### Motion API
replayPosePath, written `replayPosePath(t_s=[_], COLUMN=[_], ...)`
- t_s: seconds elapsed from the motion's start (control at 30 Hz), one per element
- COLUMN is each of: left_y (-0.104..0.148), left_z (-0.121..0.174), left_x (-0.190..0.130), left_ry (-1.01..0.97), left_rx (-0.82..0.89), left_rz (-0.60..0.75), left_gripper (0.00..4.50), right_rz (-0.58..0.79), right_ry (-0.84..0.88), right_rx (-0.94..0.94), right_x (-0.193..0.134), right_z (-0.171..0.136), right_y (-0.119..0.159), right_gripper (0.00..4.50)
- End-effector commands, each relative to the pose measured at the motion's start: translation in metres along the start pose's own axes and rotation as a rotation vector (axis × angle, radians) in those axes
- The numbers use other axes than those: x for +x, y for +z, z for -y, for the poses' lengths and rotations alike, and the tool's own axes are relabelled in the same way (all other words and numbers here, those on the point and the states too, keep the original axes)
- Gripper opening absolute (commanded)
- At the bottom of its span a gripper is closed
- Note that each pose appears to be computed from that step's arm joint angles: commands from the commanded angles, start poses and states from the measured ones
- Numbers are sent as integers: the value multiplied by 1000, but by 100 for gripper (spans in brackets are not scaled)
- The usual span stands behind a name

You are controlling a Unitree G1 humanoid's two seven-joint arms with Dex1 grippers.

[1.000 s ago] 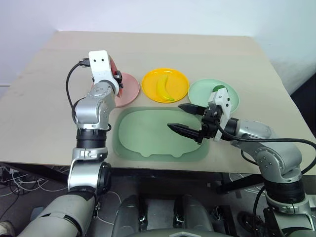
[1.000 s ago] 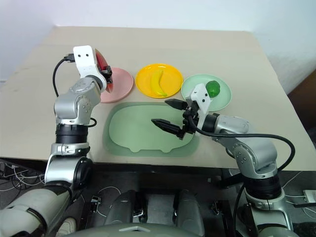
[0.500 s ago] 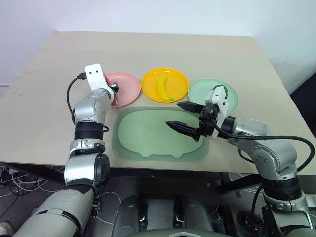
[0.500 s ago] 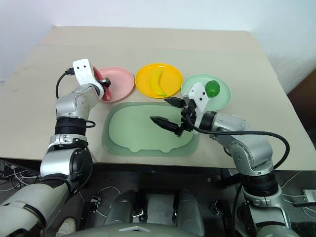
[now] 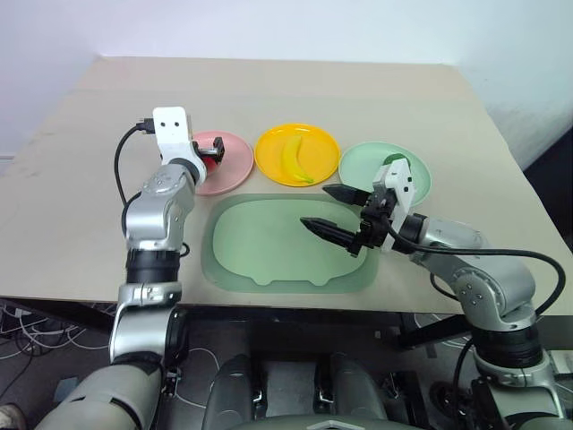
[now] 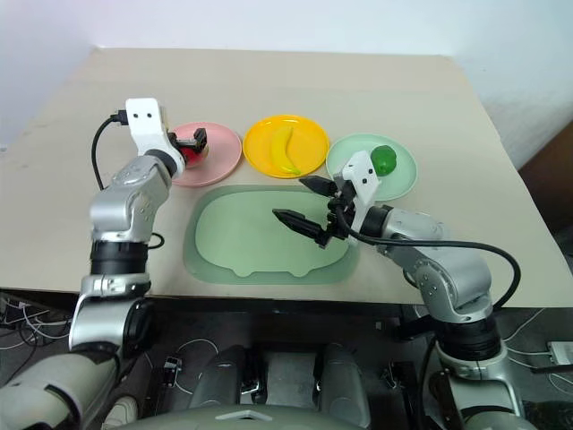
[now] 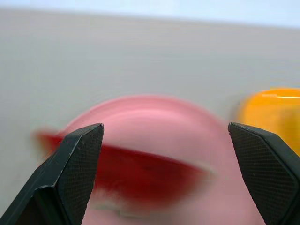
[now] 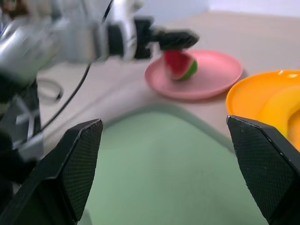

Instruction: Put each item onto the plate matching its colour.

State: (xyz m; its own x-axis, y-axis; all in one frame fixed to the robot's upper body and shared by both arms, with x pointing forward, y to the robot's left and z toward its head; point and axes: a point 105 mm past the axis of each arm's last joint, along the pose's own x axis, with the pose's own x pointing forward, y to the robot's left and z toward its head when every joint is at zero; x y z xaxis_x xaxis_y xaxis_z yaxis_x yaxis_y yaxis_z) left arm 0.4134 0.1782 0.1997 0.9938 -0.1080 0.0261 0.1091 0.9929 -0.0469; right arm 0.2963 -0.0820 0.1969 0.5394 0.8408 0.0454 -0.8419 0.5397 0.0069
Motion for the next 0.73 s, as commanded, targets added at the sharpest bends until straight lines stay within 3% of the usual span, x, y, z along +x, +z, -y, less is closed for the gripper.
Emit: replayPosePath(t_s=[0.03,0.17,0.33,0.73], left_y=[11,-5,-35,-32], left_z=[5,21,19,-4], left_x=[-24,-60,-103,-172], left_ry=[-104,-307,-438,-541], left_rx=[51,156,129,146], left_rz=[99,120,88,125], left_gripper=[446,446,446,446], right_rz=[76,88,95,12], right_ry=[-11,-15,-25,26], right_rx=[-42,-25,-19,-26], right_x=[-4,-2,2,-6], right_z=[-4,-5,-5,1], right_y=[15,12,8,-19], right_gripper=[450,450,450,450])
